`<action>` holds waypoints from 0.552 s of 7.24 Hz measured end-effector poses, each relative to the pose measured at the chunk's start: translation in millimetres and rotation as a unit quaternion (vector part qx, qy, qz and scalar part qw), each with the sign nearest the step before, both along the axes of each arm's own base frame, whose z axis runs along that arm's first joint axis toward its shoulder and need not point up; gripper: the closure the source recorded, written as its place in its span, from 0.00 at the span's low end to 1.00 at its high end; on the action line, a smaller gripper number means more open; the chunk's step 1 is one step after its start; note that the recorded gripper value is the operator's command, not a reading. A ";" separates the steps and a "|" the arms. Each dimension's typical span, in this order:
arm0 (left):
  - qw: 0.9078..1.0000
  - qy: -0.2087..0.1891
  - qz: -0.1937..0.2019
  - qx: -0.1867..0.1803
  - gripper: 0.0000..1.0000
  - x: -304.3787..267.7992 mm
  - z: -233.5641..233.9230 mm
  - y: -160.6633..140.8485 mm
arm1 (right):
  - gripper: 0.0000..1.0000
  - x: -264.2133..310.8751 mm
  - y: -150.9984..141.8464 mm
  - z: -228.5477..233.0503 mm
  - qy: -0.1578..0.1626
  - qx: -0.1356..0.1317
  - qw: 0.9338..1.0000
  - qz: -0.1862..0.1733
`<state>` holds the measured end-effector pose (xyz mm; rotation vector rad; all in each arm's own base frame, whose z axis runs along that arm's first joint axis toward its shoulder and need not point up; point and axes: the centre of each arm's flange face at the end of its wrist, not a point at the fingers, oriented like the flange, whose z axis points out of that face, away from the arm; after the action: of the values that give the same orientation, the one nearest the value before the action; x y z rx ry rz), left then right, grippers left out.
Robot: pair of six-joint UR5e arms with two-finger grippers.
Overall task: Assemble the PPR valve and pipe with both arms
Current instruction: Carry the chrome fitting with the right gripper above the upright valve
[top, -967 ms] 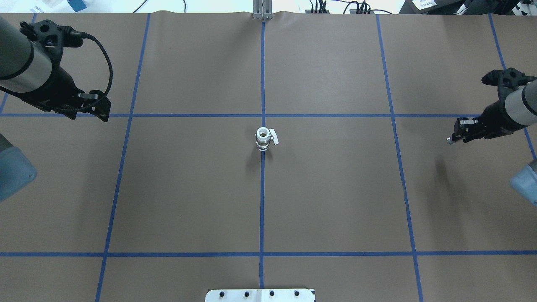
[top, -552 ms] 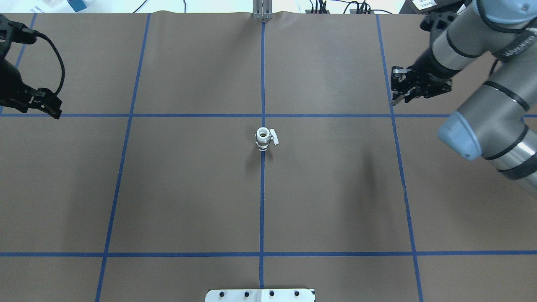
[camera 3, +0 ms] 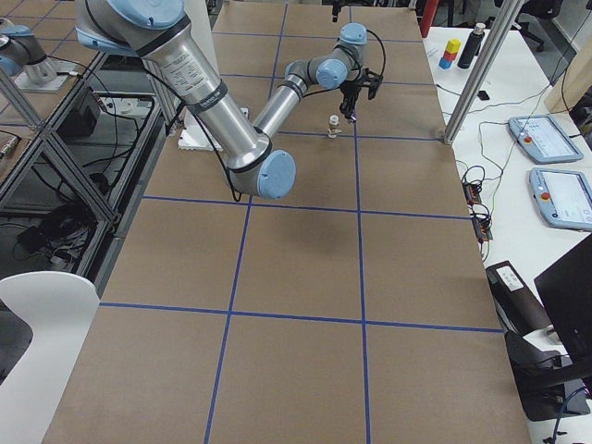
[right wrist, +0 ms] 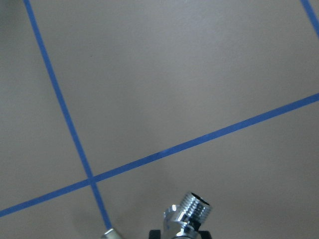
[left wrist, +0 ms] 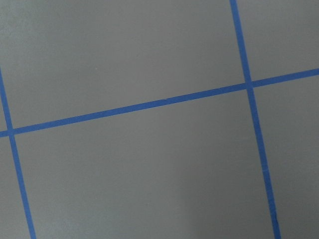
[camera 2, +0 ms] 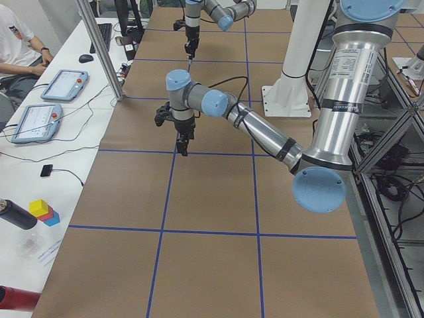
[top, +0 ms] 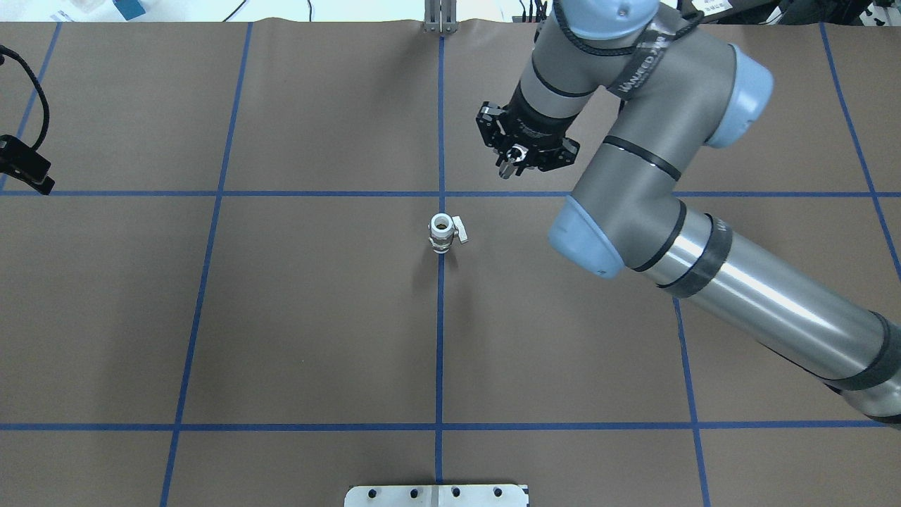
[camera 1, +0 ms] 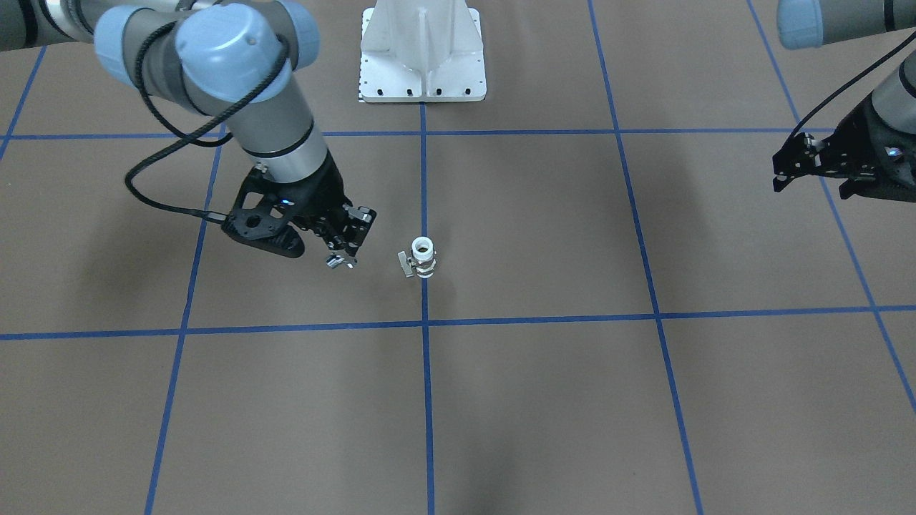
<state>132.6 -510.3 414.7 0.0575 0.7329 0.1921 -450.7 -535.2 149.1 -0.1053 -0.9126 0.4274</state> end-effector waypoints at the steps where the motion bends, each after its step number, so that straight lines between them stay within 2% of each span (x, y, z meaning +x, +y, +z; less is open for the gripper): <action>1: 1.000 -0.001 0.000 -0.003 0.00 0.8 2.5 -1.8 | 1.00 -29.8 2.5 -9.3 -0.010 -0.010 1.000 0.000; 4: 1.000 -0.004 -0.003 -0.009 0.00 3.9 5.3 -6.5 | 1.00 -64.6 2.1 -6.9 -0.032 -0.020 0.999 0.002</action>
<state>136.5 -516.8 419.9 0.0414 0.7257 0.1808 -515.3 -533.1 142.3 -0.1541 -0.9677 0.4472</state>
